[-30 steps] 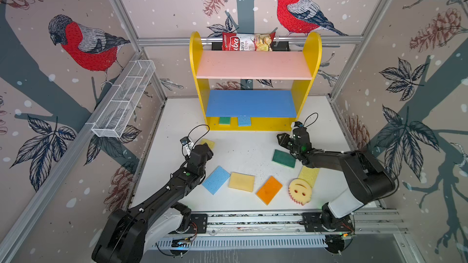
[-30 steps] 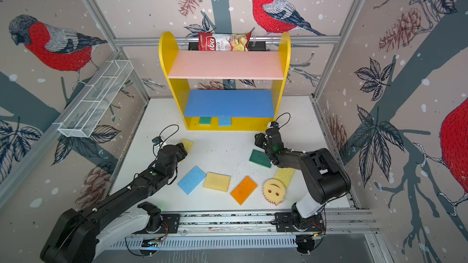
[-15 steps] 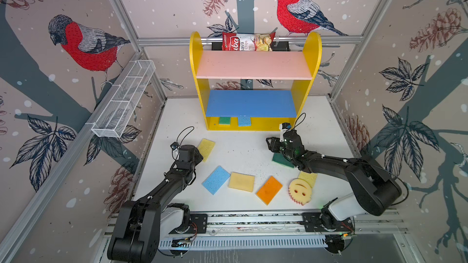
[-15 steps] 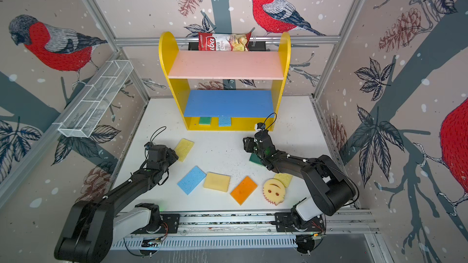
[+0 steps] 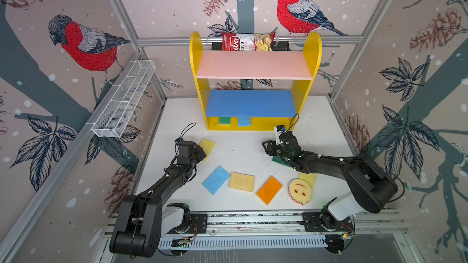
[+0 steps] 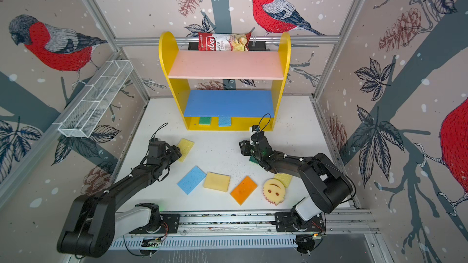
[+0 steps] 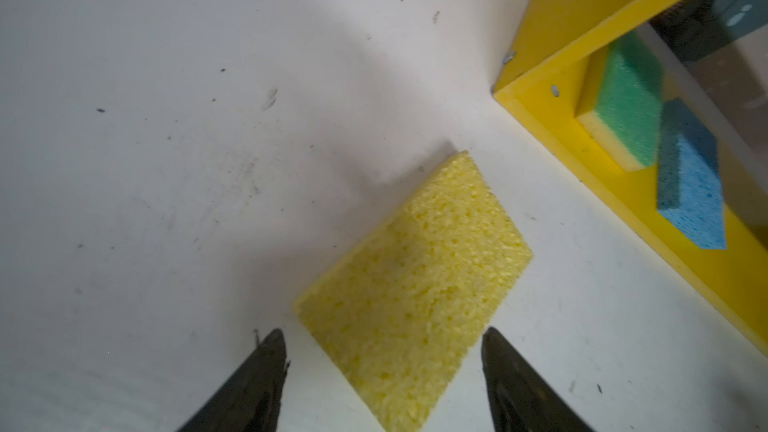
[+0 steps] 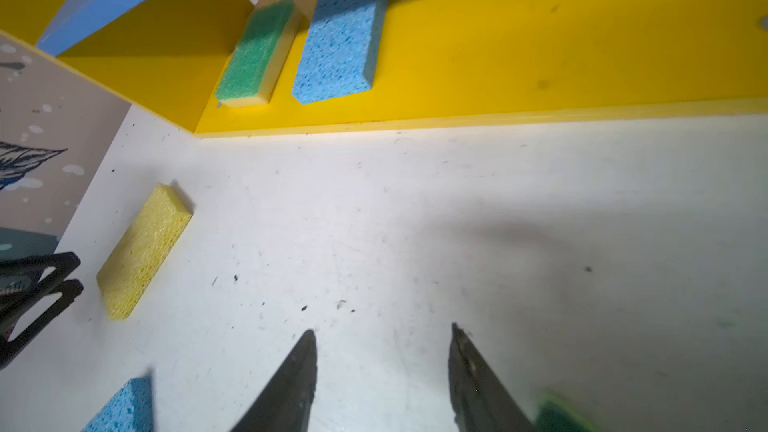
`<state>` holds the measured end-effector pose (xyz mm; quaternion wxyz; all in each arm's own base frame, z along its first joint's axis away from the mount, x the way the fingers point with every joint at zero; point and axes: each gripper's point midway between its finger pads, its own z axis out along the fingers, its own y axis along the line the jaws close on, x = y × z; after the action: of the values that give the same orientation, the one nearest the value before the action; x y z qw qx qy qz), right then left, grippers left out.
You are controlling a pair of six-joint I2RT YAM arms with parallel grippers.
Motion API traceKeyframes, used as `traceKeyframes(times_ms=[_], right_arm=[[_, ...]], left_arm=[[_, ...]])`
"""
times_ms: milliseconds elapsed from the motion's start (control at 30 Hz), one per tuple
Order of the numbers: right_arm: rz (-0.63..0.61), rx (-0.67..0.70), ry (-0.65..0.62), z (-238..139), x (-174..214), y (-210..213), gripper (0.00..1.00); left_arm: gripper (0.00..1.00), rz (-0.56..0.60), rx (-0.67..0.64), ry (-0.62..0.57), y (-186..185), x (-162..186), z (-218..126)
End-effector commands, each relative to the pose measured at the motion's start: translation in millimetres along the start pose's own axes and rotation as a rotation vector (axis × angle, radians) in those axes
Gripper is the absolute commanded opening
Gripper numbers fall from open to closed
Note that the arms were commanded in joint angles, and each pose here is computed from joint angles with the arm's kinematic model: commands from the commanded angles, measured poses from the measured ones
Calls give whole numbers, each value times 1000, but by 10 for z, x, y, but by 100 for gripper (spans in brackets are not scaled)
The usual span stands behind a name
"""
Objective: Place and organize the cleaning sponges onto the shelf
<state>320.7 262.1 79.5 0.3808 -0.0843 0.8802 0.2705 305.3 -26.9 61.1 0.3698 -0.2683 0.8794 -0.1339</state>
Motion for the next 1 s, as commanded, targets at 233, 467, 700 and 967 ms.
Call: traceKeyframes(times_ms=[233,467,700,967], right_arm=[[-113,-79,53,355,16,471,50],[-137,-96,36,386,-140,609,50],[-132,-51,41,327,-49,479,50],[-118,-47,48,314,17,443,50]], left_arm=[[70,55,245,210,-287,902,-326],[71,155,187,232,-246,1046,-369],[69,231,111,290,-134,1147,-309],[64,284,88,329,-72,1246,-255]])
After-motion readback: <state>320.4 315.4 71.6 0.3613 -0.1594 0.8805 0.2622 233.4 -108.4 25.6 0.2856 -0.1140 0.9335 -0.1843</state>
